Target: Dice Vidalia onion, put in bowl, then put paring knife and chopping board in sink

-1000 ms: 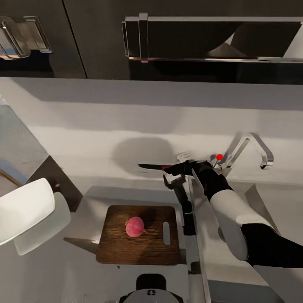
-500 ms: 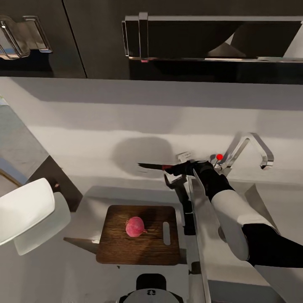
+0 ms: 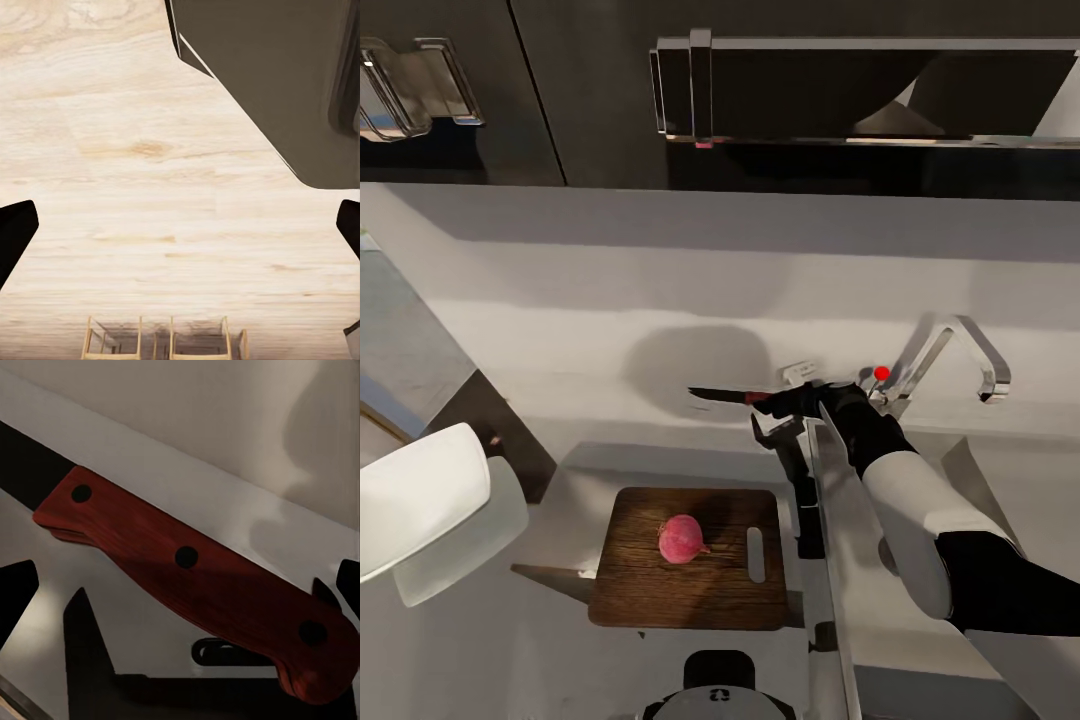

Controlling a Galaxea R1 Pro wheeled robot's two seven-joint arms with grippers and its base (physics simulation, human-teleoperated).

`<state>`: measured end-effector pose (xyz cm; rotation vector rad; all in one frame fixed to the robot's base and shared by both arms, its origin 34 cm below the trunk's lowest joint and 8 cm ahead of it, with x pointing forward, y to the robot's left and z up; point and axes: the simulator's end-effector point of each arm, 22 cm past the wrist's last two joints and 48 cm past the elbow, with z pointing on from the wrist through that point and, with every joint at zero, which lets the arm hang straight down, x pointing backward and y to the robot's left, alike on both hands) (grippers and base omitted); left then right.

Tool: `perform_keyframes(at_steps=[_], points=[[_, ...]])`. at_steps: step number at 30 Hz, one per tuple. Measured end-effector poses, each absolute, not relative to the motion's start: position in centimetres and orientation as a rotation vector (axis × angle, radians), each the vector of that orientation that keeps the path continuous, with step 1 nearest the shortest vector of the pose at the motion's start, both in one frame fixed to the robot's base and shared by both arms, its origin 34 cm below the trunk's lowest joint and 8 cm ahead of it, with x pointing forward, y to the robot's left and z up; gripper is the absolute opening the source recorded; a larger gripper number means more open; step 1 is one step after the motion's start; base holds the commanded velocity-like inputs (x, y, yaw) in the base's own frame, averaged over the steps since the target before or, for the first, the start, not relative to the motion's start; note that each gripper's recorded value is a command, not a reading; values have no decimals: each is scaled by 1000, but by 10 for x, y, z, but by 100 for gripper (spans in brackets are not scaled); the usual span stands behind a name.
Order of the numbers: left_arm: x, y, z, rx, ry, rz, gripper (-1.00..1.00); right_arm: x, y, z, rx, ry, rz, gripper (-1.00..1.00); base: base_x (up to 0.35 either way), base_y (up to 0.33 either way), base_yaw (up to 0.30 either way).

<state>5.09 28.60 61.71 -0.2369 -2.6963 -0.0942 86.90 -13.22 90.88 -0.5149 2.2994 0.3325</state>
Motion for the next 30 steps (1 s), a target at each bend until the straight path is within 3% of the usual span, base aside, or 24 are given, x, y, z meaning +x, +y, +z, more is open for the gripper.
perform_keyframes(at_steps=[15, 16, 30], points=[[51, 286, 617, -237, -2696, -94, 100, 868, -132, 907, -516, 2299, 333, 100, 0, 0, 0], [51, 286, 617, -237, -2696, -94, 100, 868, -132, 907, -516, 2299, 333, -100, 0, 0, 0], [51, 285, 617, -238, -2697, -93, 100, 868, -132, 908, -512, 2298, 338, -100, 0, 0, 0]])
